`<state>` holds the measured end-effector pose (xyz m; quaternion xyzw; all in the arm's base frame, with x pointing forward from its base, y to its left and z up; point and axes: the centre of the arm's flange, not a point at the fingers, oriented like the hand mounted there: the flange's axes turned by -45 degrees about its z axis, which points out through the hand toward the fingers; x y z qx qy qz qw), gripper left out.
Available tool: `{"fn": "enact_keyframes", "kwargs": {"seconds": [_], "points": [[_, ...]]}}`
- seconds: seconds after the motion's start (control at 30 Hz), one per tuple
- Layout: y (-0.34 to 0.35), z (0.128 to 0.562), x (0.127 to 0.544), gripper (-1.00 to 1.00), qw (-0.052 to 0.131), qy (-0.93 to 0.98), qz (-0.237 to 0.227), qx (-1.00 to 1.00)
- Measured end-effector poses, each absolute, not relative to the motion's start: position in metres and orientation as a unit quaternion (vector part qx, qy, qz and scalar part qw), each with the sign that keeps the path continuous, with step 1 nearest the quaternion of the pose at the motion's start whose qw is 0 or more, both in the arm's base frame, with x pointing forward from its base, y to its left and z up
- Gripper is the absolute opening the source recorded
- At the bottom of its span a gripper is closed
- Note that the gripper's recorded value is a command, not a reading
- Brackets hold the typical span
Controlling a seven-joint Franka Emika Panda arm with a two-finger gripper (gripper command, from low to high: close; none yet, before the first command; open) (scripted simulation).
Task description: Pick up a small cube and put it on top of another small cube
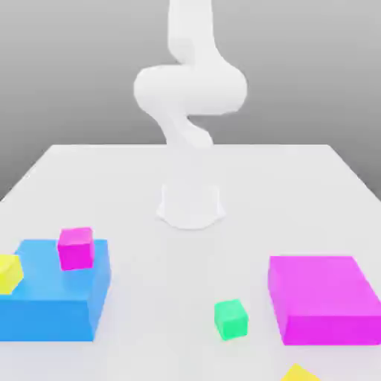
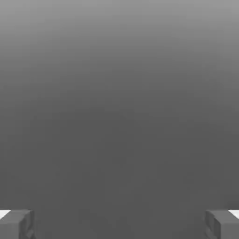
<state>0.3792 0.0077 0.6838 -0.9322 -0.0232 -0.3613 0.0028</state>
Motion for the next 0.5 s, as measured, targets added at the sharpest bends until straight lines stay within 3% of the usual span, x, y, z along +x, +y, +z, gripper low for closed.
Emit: {"fn": "enact_keyframes", "kwargs": {"seconds": [0.27,0.5], "points": [[0.043,0.578,0.469,0.00,0.003,-0.123,-0.268,-0.956],[0.081,0.468,0.520,0.00,0.002,-0.209,-0.186,-0.960]]}}
